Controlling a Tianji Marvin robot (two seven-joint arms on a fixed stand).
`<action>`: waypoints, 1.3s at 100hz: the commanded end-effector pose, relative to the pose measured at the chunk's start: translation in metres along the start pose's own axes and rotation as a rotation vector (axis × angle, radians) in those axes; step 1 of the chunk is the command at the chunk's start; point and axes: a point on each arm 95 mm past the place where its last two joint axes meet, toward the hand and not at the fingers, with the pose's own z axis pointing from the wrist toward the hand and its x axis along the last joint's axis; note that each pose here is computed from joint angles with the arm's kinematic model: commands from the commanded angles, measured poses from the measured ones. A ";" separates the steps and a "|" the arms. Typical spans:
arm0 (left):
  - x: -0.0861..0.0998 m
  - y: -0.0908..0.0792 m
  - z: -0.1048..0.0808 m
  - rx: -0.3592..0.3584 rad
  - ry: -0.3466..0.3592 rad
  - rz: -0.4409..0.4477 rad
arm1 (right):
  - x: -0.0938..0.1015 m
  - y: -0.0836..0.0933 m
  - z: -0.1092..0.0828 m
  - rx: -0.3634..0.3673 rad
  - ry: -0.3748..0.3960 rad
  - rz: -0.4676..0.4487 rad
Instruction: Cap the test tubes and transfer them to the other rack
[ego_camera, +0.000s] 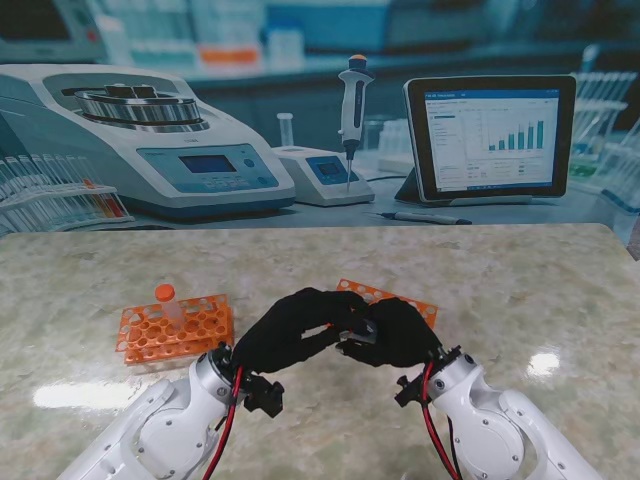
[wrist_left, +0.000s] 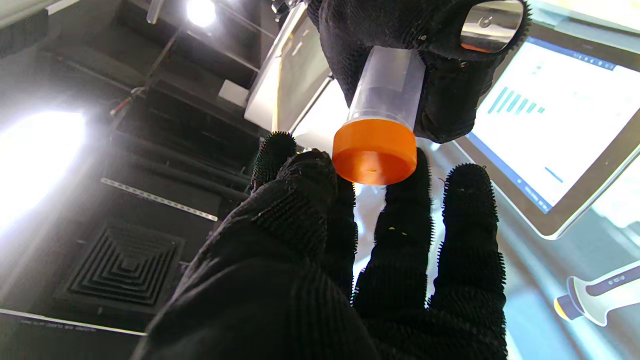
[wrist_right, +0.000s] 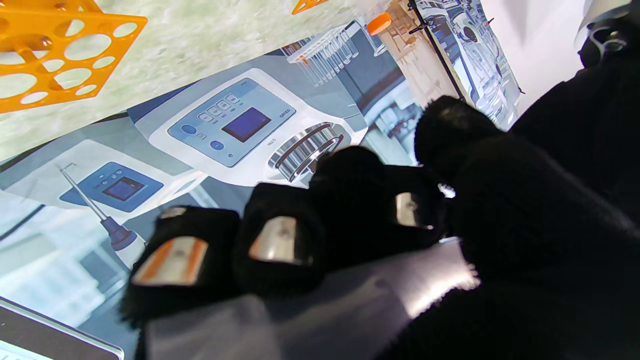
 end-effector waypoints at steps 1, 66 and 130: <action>0.005 -0.001 0.003 0.000 0.012 0.000 | 0.001 -0.006 -0.003 0.015 -0.007 0.008; 0.010 -0.003 0.003 0.003 0.018 0.006 | 0.001 -0.003 -0.003 0.007 -0.012 0.004; 0.006 -0.013 -0.011 -0.025 -0.026 0.053 | -0.001 0.000 -0.005 -0.009 -0.016 -0.005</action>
